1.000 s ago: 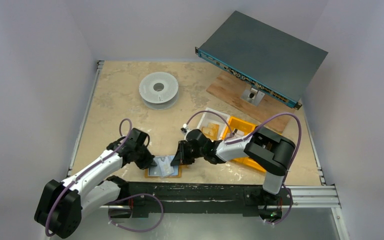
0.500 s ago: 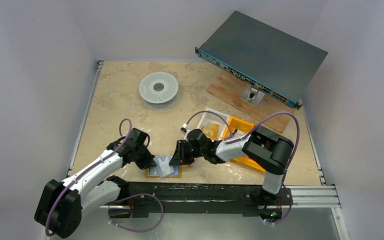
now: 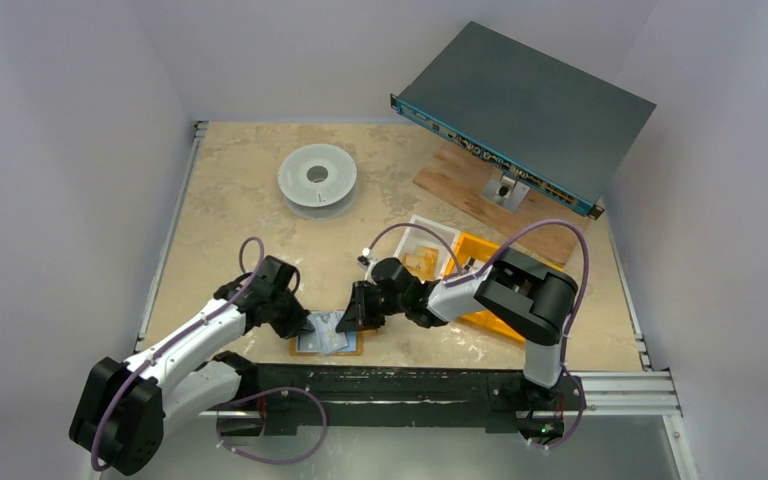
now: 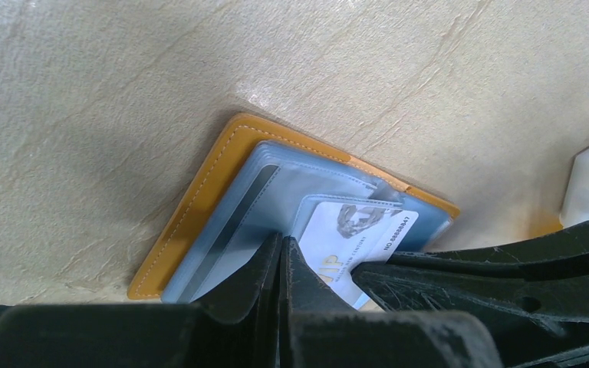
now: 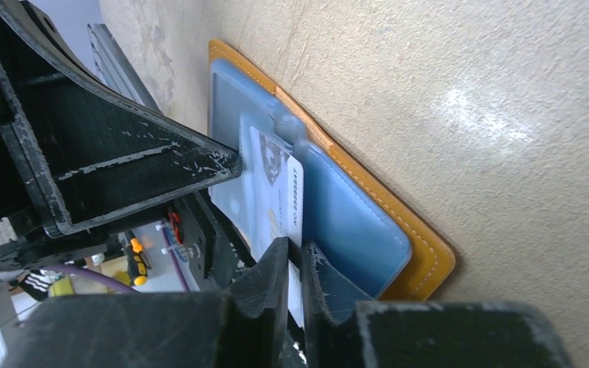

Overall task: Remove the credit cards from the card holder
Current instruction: Remove the credit card from the card holder.

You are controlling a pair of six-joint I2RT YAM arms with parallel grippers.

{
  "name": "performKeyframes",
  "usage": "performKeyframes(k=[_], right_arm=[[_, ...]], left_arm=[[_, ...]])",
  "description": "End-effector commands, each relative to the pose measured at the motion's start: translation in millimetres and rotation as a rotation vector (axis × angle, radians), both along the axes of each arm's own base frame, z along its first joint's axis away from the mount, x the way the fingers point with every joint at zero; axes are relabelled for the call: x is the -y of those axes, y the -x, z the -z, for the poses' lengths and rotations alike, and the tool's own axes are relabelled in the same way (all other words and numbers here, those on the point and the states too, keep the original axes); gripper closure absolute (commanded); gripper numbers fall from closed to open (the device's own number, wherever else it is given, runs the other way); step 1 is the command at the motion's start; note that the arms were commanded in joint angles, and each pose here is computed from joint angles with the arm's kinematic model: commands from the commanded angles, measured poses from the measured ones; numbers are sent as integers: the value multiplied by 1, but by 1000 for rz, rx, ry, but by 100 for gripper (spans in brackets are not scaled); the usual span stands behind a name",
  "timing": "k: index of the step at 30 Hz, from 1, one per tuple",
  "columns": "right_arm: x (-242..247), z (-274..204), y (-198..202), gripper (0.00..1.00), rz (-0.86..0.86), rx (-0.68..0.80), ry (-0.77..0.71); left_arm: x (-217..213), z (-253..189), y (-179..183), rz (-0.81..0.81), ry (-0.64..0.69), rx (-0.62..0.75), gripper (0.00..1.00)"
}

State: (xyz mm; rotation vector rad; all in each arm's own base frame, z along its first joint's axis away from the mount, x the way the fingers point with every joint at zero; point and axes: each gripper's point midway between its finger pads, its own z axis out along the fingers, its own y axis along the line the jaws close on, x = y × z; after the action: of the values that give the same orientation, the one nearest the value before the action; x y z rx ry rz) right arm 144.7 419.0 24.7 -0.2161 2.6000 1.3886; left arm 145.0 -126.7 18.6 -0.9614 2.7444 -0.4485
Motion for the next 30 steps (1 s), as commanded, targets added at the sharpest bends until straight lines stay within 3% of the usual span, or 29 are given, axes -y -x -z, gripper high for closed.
performKeyframes(k=[1, 30], right_arm=[[-1, -7, 1, 97, -8, -1, -25], [47, 2, -16, 99, 115, 29, 86]], left_arm=[[-15, 15, 12, -11, -84, -53, 100], [-15, 16, 15, -10, -88, -78, 100]])
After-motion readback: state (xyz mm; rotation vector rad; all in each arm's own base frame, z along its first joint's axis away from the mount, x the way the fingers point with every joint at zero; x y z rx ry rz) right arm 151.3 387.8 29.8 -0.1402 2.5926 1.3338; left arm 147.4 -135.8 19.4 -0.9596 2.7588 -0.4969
